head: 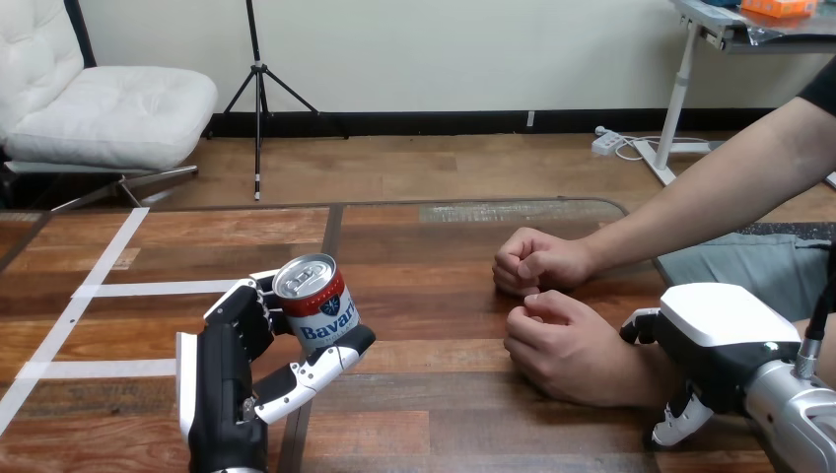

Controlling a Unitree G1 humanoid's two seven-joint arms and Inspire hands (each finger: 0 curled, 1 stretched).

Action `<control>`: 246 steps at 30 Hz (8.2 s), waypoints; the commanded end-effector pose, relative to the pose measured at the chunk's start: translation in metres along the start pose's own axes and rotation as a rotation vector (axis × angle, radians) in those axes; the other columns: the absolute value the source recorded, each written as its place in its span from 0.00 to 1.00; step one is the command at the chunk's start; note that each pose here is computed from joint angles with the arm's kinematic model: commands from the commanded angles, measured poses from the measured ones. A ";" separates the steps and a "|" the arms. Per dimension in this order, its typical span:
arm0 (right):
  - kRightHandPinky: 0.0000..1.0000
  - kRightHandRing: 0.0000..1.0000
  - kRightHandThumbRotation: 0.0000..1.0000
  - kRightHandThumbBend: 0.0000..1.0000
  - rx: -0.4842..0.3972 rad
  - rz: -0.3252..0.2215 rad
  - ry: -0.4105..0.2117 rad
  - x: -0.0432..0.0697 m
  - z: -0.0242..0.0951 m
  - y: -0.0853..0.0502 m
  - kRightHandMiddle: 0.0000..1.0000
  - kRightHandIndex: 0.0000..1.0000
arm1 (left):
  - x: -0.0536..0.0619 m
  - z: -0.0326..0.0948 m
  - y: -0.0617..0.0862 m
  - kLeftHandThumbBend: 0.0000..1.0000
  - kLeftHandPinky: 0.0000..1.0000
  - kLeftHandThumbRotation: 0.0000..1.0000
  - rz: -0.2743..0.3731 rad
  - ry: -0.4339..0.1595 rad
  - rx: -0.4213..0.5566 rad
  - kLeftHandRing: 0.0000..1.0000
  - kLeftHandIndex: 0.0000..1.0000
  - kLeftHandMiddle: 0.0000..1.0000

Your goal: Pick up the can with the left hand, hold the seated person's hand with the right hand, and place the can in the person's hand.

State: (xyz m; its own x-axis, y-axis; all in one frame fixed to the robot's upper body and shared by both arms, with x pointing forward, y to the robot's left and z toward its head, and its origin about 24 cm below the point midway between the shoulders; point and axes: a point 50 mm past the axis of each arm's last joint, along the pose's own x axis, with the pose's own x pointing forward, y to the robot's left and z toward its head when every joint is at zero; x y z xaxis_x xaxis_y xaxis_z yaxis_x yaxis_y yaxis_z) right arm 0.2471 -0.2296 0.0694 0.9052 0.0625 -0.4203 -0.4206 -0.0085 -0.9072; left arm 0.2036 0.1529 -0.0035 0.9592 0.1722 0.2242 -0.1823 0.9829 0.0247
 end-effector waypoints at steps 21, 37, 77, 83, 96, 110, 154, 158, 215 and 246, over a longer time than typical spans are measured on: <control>0.78 0.81 0.00 0.81 -0.063 -0.008 0.073 0.011 -0.005 -0.013 0.81 0.79 | 0.014 0.020 0.003 0.57 0.46 0.00 0.007 -0.102 -0.013 0.43 0.56 0.47; 0.78 0.80 0.00 0.81 -0.043 -0.004 0.112 0.014 -0.012 -0.007 0.81 0.79 | 0.014 0.022 0.003 0.56 0.47 0.00 0.004 -0.108 -0.005 0.43 0.56 0.47; 0.27 0.36 0.00 0.80 0.054 -0.044 0.126 0.019 -0.020 0.005 0.46 0.64 | 0.014 0.023 0.003 0.56 0.47 0.00 0.011 -0.103 0.006 0.43 0.55 0.47; 0.20 0.28 0.00 0.80 0.072 -0.047 0.118 0.020 -0.020 0.005 0.39 0.62 | 0.014 0.023 0.003 0.56 0.48 0.00 0.013 -0.104 0.006 0.43 0.55 0.47; 0.22 0.32 0.00 0.80 0.055 -0.045 0.113 0.022 -0.020 0.006 0.43 0.57 | 0.014 0.023 0.004 0.55 0.46 0.00 0.011 -0.104 -0.003 0.43 0.56 0.47; 0.26 0.36 0.00 0.82 0.059 -0.079 0.076 0.024 -0.021 0.009 0.45 0.54 | 0.014 0.023 0.005 0.55 0.49 0.00 0.015 -0.109 0.005 0.43 0.56 0.47; 0.21 0.29 0.00 0.83 0.016 -0.070 0.048 0.036 -0.016 0.025 0.39 0.51 | 0.015 0.025 0.009 0.56 0.48 0.00 0.020 -0.135 0.014 0.44 0.56 0.48; 0.20 0.28 0.00 0.85 0.015 -0.076 0.041 0.038 -0.016 0.029 0.38 0.52 | 0.014 0.025 0.009 0.56 0.48 0.00 0.023 -0.133 0.016 0.44 0.56 0.48; 0.32 0.41 0.00 0.75 0.053 -0.150 0.039 0.039 -0.019 0.026 0.49 0.51 | 0.013 0.025 0.009 0.55 0.49 0.00 0.022 -0.125 0.013 0.44 0.56 0.48; 0.29 0.39 0.00 0.81 0.063 -0.227 0.040 0.022 -0.017 -0.013 0.47 0.52 | 0.013 0.023 0.004 0.56 0.45 0.00 0.011 -0.113 0.002 0.42 0.55 0.47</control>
State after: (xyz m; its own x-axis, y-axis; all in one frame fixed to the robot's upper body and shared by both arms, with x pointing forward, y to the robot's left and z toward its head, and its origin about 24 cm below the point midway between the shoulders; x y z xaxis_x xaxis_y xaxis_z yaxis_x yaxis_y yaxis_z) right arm 0.2676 -0.2418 0.0489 0.9658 0.0270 -0.2579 -0.2591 0.0573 -0.9641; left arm 0.1964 0.1631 -0.0003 0.9553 0.1957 0.2215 -0.2115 0.9761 0.0495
